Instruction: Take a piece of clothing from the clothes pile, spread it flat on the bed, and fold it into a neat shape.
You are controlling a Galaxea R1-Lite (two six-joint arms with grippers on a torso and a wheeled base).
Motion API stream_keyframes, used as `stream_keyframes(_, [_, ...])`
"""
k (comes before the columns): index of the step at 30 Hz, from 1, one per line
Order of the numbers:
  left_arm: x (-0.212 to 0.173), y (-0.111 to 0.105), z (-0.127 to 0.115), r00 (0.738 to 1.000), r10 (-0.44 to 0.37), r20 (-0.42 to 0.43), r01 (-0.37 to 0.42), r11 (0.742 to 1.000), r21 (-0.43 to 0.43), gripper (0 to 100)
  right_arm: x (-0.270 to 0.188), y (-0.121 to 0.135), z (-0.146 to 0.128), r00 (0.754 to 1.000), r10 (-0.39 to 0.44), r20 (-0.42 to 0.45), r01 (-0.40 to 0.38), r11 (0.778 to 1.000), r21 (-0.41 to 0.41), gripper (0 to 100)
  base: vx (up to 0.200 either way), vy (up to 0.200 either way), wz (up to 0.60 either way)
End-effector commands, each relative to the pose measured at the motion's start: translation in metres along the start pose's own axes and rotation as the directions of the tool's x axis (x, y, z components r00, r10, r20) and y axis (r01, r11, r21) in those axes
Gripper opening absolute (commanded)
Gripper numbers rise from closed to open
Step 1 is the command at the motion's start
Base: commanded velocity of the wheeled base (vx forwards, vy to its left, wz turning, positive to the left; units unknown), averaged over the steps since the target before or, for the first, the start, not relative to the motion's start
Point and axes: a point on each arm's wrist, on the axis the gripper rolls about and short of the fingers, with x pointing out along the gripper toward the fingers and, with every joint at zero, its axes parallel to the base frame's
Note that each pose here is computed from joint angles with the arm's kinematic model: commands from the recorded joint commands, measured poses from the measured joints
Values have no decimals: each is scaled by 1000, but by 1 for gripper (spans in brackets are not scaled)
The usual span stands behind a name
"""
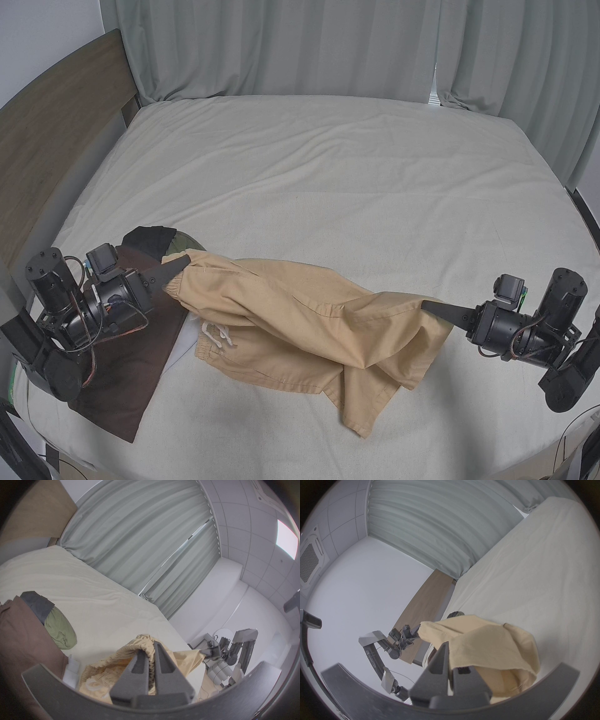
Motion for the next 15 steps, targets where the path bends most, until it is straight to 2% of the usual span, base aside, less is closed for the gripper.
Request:
stream_keyframes(1, [-12,2,-2,1000,18,-11,-18,1000,23,0,-3,4,8,999,-4,45,5,1000,-25,0,0,0,0])
stream_keyframes(9, [-14,7,2,999,37,4,-37,996,77,0,-8,7,23,994,-2,110,9,998,-60,0,0,0,0])
stream_keyframes(15, [-14,10,5,999,42,14,-43,996,82,0,-11,2,27,992,-21,127,32,996,-83,0,0,0,0])
